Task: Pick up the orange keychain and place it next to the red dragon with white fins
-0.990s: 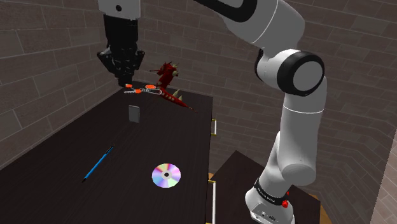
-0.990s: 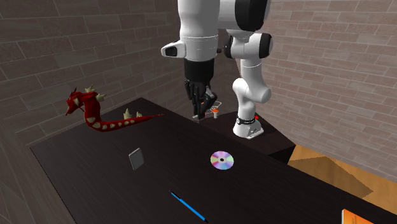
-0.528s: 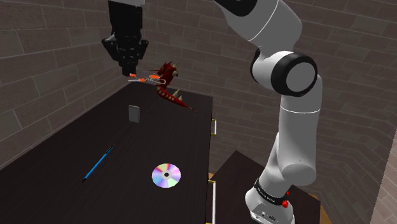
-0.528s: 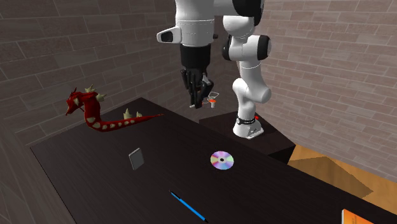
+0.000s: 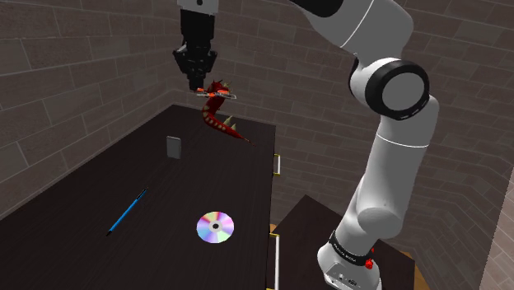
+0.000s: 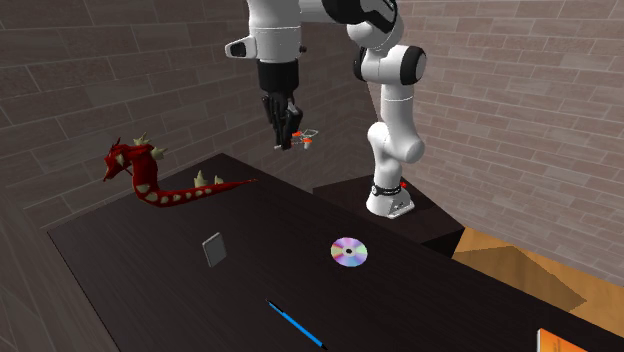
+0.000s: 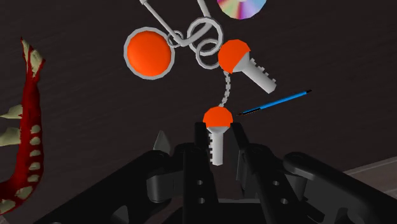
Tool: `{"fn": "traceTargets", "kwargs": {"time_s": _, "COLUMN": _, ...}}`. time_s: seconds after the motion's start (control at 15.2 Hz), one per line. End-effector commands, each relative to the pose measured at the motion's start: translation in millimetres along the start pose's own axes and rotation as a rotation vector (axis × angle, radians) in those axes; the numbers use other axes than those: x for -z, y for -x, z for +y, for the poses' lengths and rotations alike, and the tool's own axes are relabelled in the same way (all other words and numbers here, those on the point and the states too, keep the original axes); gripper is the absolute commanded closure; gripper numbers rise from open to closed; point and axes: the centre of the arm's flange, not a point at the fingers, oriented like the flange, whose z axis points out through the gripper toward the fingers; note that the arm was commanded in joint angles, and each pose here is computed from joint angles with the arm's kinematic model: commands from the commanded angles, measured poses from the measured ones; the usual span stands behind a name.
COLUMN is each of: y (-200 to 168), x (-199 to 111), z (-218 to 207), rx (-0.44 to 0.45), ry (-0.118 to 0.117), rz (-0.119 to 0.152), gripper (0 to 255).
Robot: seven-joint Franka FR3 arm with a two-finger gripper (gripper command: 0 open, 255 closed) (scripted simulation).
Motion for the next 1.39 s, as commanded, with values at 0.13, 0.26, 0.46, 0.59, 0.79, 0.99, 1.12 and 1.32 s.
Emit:
{"fn": "traceTargets", "kwargs": {"time_s": 0.13, "y": -4, "x": 0, "z": 55, "rx": 0.001, "ry": 0.000, "rz": -0.001, "gripper": 255}}
{"fn": "traceTargets", "kwargs": {"time_s": 0.26, "y": -5, "x": 0, "z": 81, "rx": 0.001, "ry": 0.000, "rz": -0.001, "gripper": 255}}
{"fn": "traceTargets", "kwargs": {"time_s": 0.46, "y": -6, "x": 0, "z": 121, "rx": 0.001, "ry": 0.000, "rz": -0.001, "gripper": 255}}
{"fn": "traceTargets", "kwargs": {"time_s": 0.59, "y": -7, "x": 0, "z": 147, "rx": 0.001, "ry": 0.000, "rz": -0.001, "gripper": 255}}
{"fn": "traceTargets", "kwargs": {"time_s": 0.79, "y": -9, "x": 0, "z": 187, "rx": 0.001, "ry": 0.000, "rz": -0.001, "gripper": 255}}
{"fn": "traceTargets", "kwargs": {"time_s": 0.99, "y": -9, "x": -16, "z": 187, "rx": 0.001, "ry": 0.000, "rz": -0.001, "gripper": 255}}
{"fn": "traceTargets", "kwargs": {"time_s": 1.12, "y": -9, "x": -26, "z": 187, "rx": 0.001, "ry": 0.000, "rz": -0.001, "gripper": 255}}
{"fn": "traceTargets", "kwargs": {"time_s": 1.32, "y": -9, "x": -42, "z": 187, "rx": 0.001, "ry": 0.000, "rz": -0.001, "gripper": 255}}
